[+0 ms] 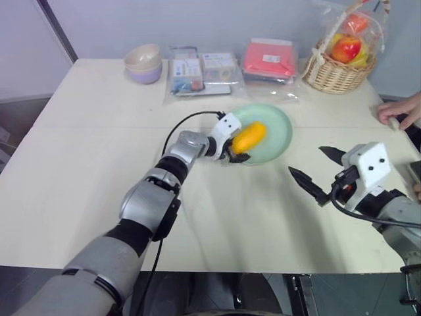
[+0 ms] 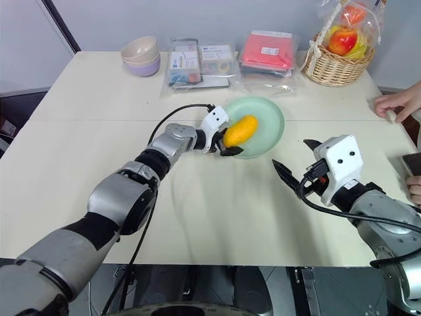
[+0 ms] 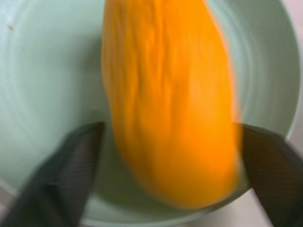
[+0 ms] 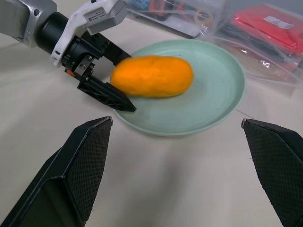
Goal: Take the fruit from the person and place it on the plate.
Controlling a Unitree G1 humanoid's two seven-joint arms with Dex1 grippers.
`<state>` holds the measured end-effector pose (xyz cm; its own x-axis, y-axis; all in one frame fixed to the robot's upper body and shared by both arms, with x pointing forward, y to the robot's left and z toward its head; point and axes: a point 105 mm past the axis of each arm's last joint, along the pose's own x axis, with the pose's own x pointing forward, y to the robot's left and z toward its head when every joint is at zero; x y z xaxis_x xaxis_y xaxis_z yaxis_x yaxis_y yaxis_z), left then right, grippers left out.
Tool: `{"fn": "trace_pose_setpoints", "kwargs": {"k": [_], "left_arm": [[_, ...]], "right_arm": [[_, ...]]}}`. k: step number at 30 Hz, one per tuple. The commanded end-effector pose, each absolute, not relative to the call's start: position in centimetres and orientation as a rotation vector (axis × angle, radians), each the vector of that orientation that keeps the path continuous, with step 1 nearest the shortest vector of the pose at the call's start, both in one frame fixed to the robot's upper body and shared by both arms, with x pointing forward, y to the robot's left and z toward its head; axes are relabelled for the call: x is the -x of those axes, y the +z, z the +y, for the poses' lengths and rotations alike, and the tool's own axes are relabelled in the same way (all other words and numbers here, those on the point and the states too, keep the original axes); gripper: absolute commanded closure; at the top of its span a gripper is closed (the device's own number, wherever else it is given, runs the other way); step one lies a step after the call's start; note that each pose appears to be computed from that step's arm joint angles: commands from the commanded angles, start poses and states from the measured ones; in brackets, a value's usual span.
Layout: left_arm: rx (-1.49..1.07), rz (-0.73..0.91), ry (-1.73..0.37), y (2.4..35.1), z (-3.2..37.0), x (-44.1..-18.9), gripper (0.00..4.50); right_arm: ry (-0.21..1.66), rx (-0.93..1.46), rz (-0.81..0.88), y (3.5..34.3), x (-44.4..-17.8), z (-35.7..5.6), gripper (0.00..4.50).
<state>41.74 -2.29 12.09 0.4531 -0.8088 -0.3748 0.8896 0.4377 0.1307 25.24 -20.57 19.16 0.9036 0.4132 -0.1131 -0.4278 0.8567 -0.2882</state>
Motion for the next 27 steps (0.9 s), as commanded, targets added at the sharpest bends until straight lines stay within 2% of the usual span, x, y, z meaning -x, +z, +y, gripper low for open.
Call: {"fn": "trace_pose_setpoints", "kwargs": {"k": [1, 5, 15, 18, 21, 27], "left_arm": [[-0.317, 0.238, -1.042, 13.3, -2.3, -42.3, 0.07], [-0.274, 0.197, -1.009, 14.8, -2.0, -42.9, 0.07], [-0.001, 0.046, -1.019, 21.7, 0.9, -43.8, 0.07], [-0.022, 0.014, -1.085, 23.1, 3.3, -42.2, 0.07], [-0.074, 0.018, -1.122, 23.5, 6.5, -39.1, 0.07], [-0.134, 0.034, -1.025, 23.0, 10.4, -34.4, 0.07]], "right_arm": [[0.432, 0.335, -0.004, 20.4, -25.0, -20.5, 0.00], [0.440, 0.337, -0.005, 20.5, -25.1, -20.4, 0.00], [0.471, 0.353, 0.004, 20.6, -25.5, -20.5, 0.00], [0.489, 0.367, 0.014, 20.7, -25.7, -20.6, 0.00], [0.511, 0.381, 0.025, 20.8, -25.9, -20.7, 0.00], [0.535, 0.394, 0.038, 20.9, -26.4, -21.1, 0.00]]}}
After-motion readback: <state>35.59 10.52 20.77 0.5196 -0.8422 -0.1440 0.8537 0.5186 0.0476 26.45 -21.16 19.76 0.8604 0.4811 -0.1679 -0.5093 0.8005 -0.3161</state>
